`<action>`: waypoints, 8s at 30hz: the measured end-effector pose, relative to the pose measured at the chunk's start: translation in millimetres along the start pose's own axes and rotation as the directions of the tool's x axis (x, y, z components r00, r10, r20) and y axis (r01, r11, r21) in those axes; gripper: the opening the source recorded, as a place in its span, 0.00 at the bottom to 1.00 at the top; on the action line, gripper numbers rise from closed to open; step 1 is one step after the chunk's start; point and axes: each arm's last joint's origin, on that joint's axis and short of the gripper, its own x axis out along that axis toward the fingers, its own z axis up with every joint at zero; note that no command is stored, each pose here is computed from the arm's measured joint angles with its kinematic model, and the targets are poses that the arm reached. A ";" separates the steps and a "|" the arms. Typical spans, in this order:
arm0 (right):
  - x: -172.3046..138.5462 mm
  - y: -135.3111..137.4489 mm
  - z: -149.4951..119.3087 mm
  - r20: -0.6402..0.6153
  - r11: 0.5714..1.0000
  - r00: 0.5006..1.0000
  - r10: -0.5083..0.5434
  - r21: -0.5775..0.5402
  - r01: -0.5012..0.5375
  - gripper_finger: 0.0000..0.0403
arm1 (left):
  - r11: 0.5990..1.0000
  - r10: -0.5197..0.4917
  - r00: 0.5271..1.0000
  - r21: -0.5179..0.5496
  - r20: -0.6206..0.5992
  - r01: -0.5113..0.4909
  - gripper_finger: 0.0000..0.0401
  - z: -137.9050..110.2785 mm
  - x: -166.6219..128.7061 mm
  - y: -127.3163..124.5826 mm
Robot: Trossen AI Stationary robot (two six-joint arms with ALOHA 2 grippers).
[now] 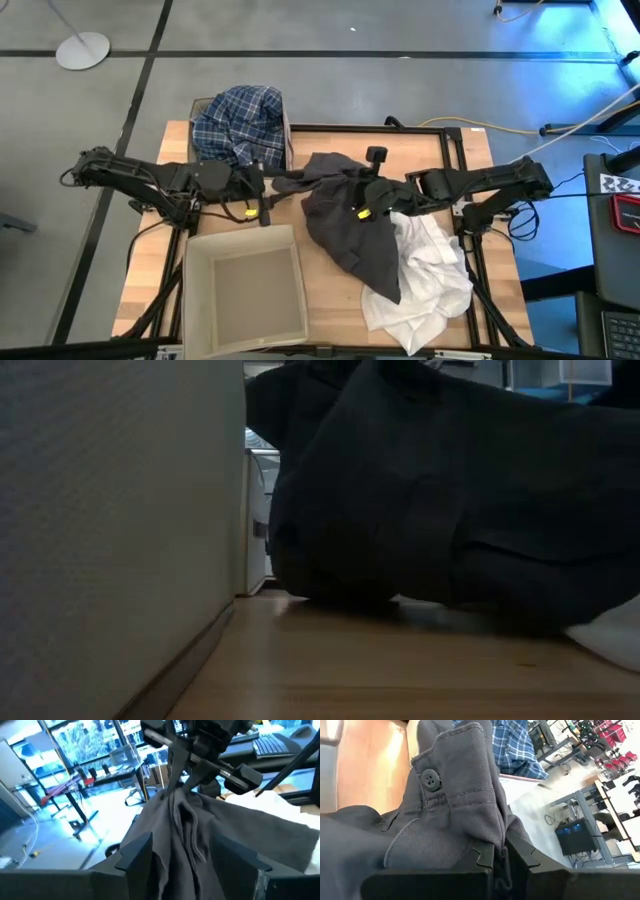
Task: Sort clothes
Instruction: Put the gray shorts into the top laundry organizer, then put the white long sleeve shirt into the bottom laundry organizer
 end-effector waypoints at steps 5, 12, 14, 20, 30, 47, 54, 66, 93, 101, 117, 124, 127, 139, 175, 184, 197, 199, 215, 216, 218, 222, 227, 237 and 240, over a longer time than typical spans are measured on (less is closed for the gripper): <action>1.8 3.1 -2.1 -0.003 1.000 1.000 0.017 -0.008 -0.017 0.06 | 1.000 0.006 1.000 0.007 0.023 -0.006 0.50 1.9 1.4 1.7; 7.2 1.9 1.2 0.031 0.999 0.999 0.038 0.002 -0.038 0.06 | 1.000 0.017 1.000 -0.003 0.018 -0.017 0.66 1.1 11.4 2.4; 7.1 1.5 4.0 0.060 0.999 0.997 0.049 0.016 -0.050 0.06 | 1.000 0.009 0.999 -0.006 0.032 -0.009 0.69 2.0 17.2 0.7; 6.1 -0.4 12.4 0.137 0.999 0.990 0.040 0.030 -0.044 0.06 | 0.999 -0.020 1.000 0.025 0.006 0.020 0.70 -7.5 44.4 -10.1; 4.6 -2.6 23.0 0.255 0.997 0.964 0.069 0.005 -0.073 0.06 | 0.996 -0.083 0.996 -0.017 -0.023 0.083 0.69 -19.3 63.7 -10.5; 2.4 -5.2 30.3 0.334 0.996 0.940 0.070 0.028 -0.084 0.10 | 0.991 -0.122 0.992 0.048 -0.004 0.123 0.07 -20.9 68.4 -0.3; -21.8 -11.8 28.3 0.292 0.994 0.956 0.011 0.097 -0.041 0.37 | 0.993 -0.105 0.993 0.060 0.050 0.102 0.08 -14.9 69.7 1.0; -132.7 -35.1 -27.2 0.125 0.946 0.985 -0.116 0.315 0.071 0.61 | 0.966 0.185 0.964 0.146 0.192 -0.214 0.09 40.2 48.0 37.4; -96.7 23.8 -80.0 -0.053 0.943 0.985 -0.161 0.287 0.170 0.61 | 0.400 0.914 0.374 0.500 -0.156 -0.768 0.07 96.7 -82.2 123.3; -96.6 24.1 -78.9 -0.047 0.939 0.986 -0.160 0.300 0.167 0.61 | 0.334 0.942 0.282 0.528 -0.179 -0.780 0.08 94.1 -87.7 136.9; -96.7 23.8 -78.5 -0.043 0.937 0.985 -0.168 0.302 0.173 0.61 | 0.375 0.926 0.328 0.571 -0.189 -0.730 0.07 122.5 -159.3 156.4; -96.8 23.3 -77.9 -0.037 0.932 0.982 -0.185 0.309 0.188 0.61 | 0.725 0.666 0.714 0.414 -0.216 -0.551 0.08 98.9 -142.0 141.4; -96.8 23.3 -78.0 -0.037 0.927 0.982 -0.186 0.324 0.188 0.61 | 0.789 0.599 0.766 0.337 -0.233 -0.514 0.07 92.8 -123.9 137.2; -96.8 23.4 -77.8 -0.037 0.914 0.982 -0.183 0.361 0.184 0.61 | 0.842 0.540 0.796 0.200 -0.275 -0.502 0.07 42.5 -63.6 144.6; -87.8 37.1 -74.5 -0.062 0.925 0.985 -0.164 0.338 0.175 0.61 | 0.871 0.021 0.562 -0.261 -0.827 -0.417 0.20 -163.3 -14.0 159.6; -87.9 37.0 -74.5 -0.062 0.925 0.985 -0.163 0.338 0.174 0.61 | 0.875 -0.003 0.559 -0.273 -0.829 -0.399 0.42 -140.8 -18.9 165.1; -88.0 36.7 -74.6 -0.060 0.924 0.984 -0.170 0.336 0.180 0.61 | 0.861 0.022 0.653 -0.317 -0.757 -0.397 0.59 -68.3 -56.9 168.9; -87.9 36.7 -74.6 -0.061 0.923 0.984 -0.168 0.339 0.179 0.61 | 0.865 0.077 0.719 -0.313 -0.691 -0.393 0.59 -50.9 -67.0 167.3; -73.3 80.8 -92.2 -0.221 0.804 0.848 0.482 0.495 -0.328 0.61 | 0.886 -0.024 0.981 -0.458 -0.191 -0.067 0.59 -61.1 -98.8 93.6; -69.7 87.4 -96.4 -0.221 0.783 0.826 0.519 0.510 -0.356 0.61 | 0.884 -0.034 0.981 -0.463 -0.189 -0.058 0.59 -64.4 -97.8 91.1; -62.3 100.3 -107.5 -0.232 0.746 0.783 0.577 0.540 -0.389 0.61 | 0.883 -0.053 0.978 -0.467 -0.203 -0.050 0.59 -70.8 -95.2 86.9; -51.8 116.5 -137.0 -0.337 0.717 0.715 0.612 0.617 -0.323 0.61 | 0.886 -0.050 0.975 -0.461 -0.215 -0.056 0.59 -75.8 -90.2 84.1; -45.9 125.9 -169.8 -0.484 0.728 0.619 0.618 0.649 -0.220 0.61 | 0.891 -0.043 0.970 -0.449 -0.239 -0.071 0.59 -77.5 -85.1 84.1; -29.8 144.4 -215.2 -0.523 0.747 0.610 0.596 0.640 -0.181 0.61 | 0.888 -0.045 0.969 -0.454 -0.245 -0.073 0.59 -78.0 -84.0 84.1; -23.3 151.8 -233.0 -0.508 0.736 0.614 0.604 0.650 -0.187 0.61 | 0.888 -0.045 0.968 -0.454 -0.245 -0.074 0.59 -78.1 -84.0 84.1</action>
